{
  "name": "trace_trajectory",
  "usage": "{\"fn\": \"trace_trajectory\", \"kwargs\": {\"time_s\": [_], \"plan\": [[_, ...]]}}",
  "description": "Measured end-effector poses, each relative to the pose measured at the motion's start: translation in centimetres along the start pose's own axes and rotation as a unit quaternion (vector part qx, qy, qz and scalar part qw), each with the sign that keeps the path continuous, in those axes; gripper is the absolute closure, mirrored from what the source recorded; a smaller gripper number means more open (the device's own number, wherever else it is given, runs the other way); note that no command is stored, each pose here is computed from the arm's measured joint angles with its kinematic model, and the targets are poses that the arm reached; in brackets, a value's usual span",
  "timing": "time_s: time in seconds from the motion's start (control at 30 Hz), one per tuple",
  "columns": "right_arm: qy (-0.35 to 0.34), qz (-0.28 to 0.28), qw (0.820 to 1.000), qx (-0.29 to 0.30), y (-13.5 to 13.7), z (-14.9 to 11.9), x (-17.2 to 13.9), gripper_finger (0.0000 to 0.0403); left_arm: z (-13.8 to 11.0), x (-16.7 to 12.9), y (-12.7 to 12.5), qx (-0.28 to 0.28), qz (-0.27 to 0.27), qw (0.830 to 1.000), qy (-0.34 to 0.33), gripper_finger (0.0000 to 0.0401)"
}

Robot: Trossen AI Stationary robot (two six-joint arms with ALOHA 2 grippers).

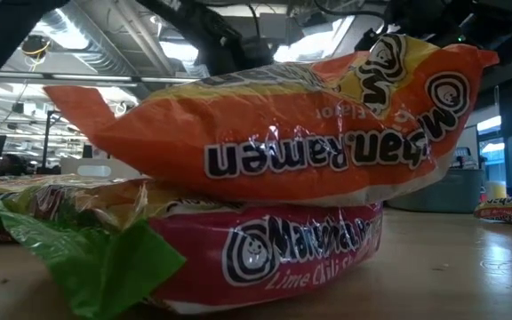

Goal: Sort Maruchan noodles
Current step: Put the orange noodle pack into the yellow bin

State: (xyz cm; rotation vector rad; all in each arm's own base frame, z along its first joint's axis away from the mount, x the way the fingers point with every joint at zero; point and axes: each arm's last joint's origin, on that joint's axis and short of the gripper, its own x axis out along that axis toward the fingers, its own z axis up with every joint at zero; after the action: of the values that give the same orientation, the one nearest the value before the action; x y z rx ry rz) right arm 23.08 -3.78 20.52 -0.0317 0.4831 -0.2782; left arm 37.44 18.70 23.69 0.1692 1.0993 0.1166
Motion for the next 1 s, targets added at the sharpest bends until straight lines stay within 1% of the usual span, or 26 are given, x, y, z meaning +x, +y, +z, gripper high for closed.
{"fn": "trace_trajectory", "kwargs": {"time_s": [0.13, 0.2, 0.27, 0.4, 0.5, 0.6, 0.7, 0.8, 0.9, 1.0], "plan": [[-0.003, 0.0, 1.0, 0.001, 0.0, 0.1, 0.0, 0.0155, -0.3, 1.4, -0.1, -0.001, -0.009, 1.0, 0.019, 0.0266], [-0.004, 0.0, 1.0, 0.001, 0.0, 0.1, 0.0, 0.0155, -0.4, 1.9, -0.2, -0.001, -0.021, 1.0, 0.018, 0.0264], [-0.005, 0.0, 1.0, 0.0, 0.0, 0.1, 0.0, 0.0155, -0.4, 2.5, -0.2, -0.001, -0.021, 1.0, 0.019, 0.0259], [-0.014, -0.001, 1.0, -0.009, 0.0, 0.3, 0.0, 0.0155, -0.6, 3.3, -0.3, 0.008, -0.025, 0.999, 0.027, 0.0242], [-0.016, -0.001, 1.0, -0.011, 0.0, 0.3, 0.0, 0.0155, -0.5, 3.3, -0.4, 0.009, -0.027, 0.999, 0.026, 0.0226], [-0.016, -0.001, 1.0, -0.01, 0.0, 0.3, 0.0, 0.0155, -0.3, 3.3, -1.0, 0.027, -0.03, 0.999, 0.03, 0.0208], [-0.028, -0.001, 1.0, -0.009, 0.0, 0.5, 0.2, 0.0155, 0.0, 2.9, -1.4, 0.035, -0.014, 0.999, 0.031, 0.0188], [-0.031, -0.001, 0.999, -0.01, 0.1, 0.4, 0.6, 0.0155, 0.2, 2.5, -1.8, 0.04, 0.03, 0.997, 0.057, 0.0173], [-0.039, -0.003, 0.999, -0.02, 0.2, 0.4, 1.2, 0.0155, 0.4, 2.2, -2.4, 0.056, 0.072, 0.993, 0.08, 0.0171], [-0.052, -0.003, 0.998, -0.023, 0.3, 0.4, 1.9, 0.0155, 0.7, 2.0, -3.0, 0.064, 0.078, 0.991, 0.086, 0.0172]]}}
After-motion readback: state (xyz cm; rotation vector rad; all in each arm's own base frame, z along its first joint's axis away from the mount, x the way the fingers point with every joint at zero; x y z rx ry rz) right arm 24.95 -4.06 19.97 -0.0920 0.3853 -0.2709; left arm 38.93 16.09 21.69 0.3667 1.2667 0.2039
